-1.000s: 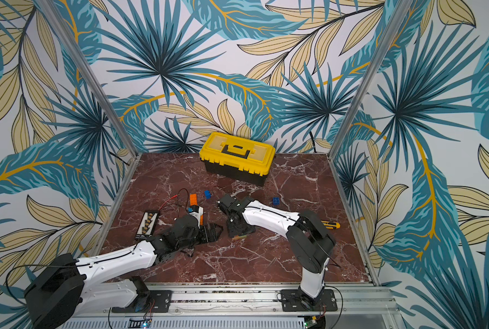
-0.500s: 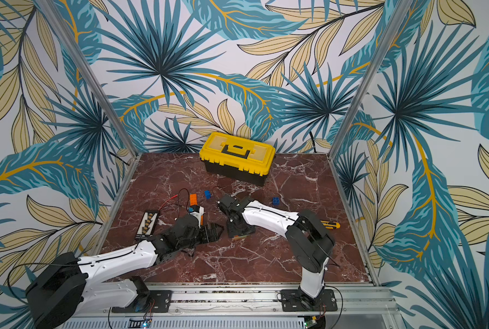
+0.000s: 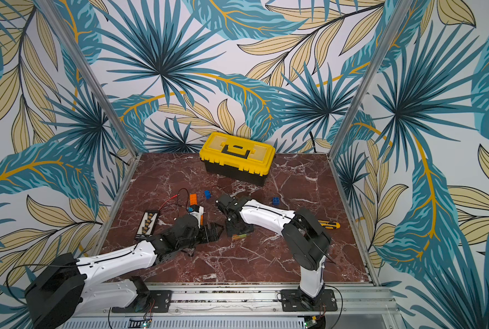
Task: Assemble the number 5 with lego
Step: Assemble the lego brick with the lego brick.
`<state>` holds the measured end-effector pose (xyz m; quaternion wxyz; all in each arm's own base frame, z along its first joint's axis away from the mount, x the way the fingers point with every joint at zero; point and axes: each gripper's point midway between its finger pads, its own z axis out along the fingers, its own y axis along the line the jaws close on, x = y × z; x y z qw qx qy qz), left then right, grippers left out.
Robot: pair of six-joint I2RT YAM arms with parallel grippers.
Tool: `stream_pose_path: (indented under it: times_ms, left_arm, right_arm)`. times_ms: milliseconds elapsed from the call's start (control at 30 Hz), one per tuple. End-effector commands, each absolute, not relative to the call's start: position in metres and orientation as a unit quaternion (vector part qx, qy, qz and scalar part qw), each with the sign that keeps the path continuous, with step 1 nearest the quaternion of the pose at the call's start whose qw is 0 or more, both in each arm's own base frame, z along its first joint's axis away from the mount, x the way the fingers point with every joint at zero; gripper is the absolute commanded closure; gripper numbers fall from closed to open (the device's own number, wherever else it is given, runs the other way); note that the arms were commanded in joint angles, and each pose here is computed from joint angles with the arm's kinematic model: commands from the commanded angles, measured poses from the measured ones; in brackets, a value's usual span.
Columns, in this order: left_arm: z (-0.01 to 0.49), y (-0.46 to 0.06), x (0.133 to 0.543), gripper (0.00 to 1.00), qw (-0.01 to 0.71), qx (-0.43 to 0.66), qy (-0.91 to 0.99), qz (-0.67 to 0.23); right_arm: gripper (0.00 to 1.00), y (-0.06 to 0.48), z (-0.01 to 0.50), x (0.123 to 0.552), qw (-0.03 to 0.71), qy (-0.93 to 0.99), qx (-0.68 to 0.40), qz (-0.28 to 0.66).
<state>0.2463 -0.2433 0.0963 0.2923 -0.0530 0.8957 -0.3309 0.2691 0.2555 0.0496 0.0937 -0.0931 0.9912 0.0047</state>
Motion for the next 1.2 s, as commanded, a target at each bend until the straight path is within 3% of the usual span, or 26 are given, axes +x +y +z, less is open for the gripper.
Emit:
stream_pose_path:
  times_ms: [0, 1167]
  left_arm:
    - [0.113, -0.246, 0.251, 0.00, 0.310, -0.049, 0.888, -0.337]
    - [0.111, -0.245, 0.251, 0.00, 0.307, -0.051, 0.889, -0.337]
  right_arm:
    - [0.34, 0.247, 0.036, 0.262, 0.071, 0.992, -0.101, -0.022]
    - [0.34, 0.241, 0.021, 0.248, 0.050, 0.995, -0.083, -0.030]
